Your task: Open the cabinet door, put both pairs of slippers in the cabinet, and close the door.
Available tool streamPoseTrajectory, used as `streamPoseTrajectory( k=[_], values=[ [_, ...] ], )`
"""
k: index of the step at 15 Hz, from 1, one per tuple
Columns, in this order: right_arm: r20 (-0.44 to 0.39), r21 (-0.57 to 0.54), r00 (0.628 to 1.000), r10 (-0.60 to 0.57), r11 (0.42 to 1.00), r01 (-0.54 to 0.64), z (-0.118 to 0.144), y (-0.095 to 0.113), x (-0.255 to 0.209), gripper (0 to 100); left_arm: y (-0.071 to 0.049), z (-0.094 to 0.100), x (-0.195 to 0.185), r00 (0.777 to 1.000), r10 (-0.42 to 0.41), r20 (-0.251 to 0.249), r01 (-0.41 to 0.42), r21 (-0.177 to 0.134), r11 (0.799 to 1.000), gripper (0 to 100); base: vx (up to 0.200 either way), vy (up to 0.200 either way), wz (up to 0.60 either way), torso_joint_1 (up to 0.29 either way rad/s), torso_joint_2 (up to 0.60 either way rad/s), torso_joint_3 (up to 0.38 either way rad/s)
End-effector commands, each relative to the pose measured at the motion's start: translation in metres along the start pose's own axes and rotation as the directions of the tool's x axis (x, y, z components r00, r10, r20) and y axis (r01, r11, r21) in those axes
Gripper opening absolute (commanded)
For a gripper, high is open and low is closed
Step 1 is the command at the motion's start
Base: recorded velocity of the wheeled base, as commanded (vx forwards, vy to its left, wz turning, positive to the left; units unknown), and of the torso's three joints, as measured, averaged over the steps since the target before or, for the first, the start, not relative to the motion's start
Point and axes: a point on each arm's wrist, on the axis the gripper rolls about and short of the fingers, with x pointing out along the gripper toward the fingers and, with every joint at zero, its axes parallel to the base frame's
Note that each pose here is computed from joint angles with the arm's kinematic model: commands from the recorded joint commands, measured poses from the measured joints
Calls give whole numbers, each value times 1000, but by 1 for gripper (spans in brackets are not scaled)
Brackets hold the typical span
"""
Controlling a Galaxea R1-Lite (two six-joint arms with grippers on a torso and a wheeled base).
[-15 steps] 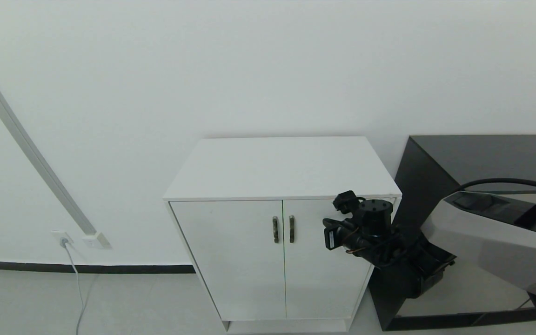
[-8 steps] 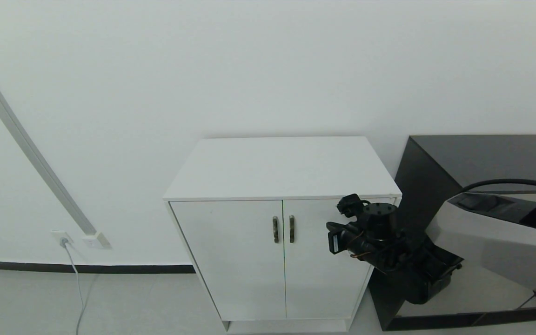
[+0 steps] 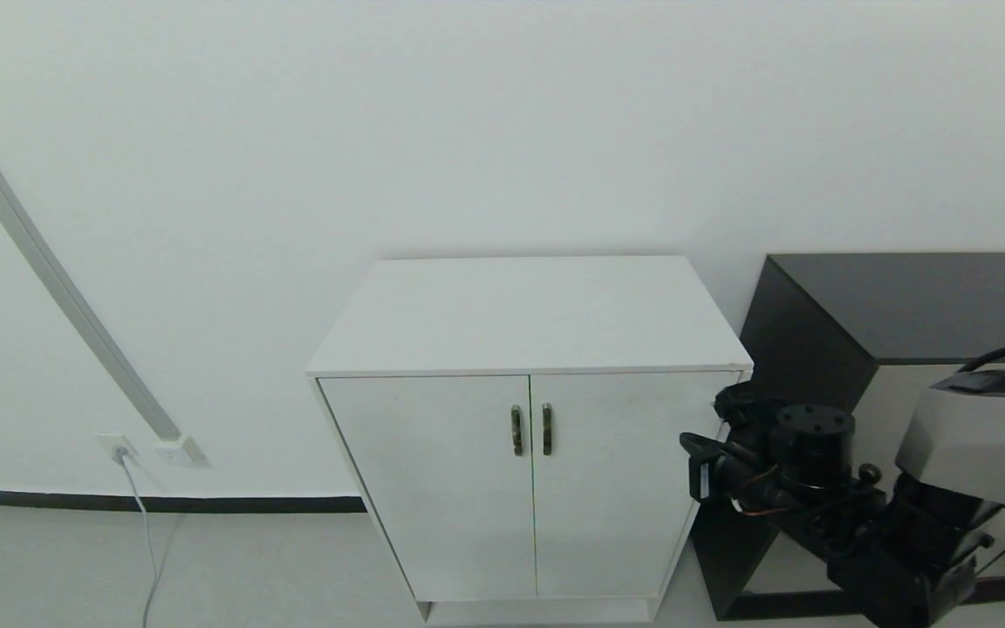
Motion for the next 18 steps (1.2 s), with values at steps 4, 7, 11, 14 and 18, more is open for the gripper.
streamPoseTrajectory(
  k=[4, 7, 11, 14, 18],
  values=[
    [39, 3, 996, -85, 996, 85, 10, -28, -78, 0, 0, 0, 0, 1000, 0, 0, 0, 0, 1000, 0, 0, 0, 0, 0, 0, 0],
    [25, -4, 993, -113, 994, 113, 4, -33, -112, 0, 0, 0, 0, 1000, 0, 0, 0, 0, 1000, 0, 0, 0, 0, 0, 0, 0],
    [60, -2, 978, -199, 980, 200, 11, -47, -149, 0, 0, 0, 0, 1000, -1, 0, 1, 1, 1000, 0, 0, 0, 0, 0, 0, 0],
    [44, -6, 973, -227, 974, 227, 19, -49, -172, 0, 0, 0, 0, 1000, -1, 0, 1, 1, 1000, 0, 0, 0, 0, 0, 0, 0],
    [0, -9, 974, -226, 974, 226, 21, -43, -203, 0, 0, 0, 0, 1000, -3, -1, 3, 1, 1000, 0, 0, 0, 0, 0, 0, 0]
  ],
)
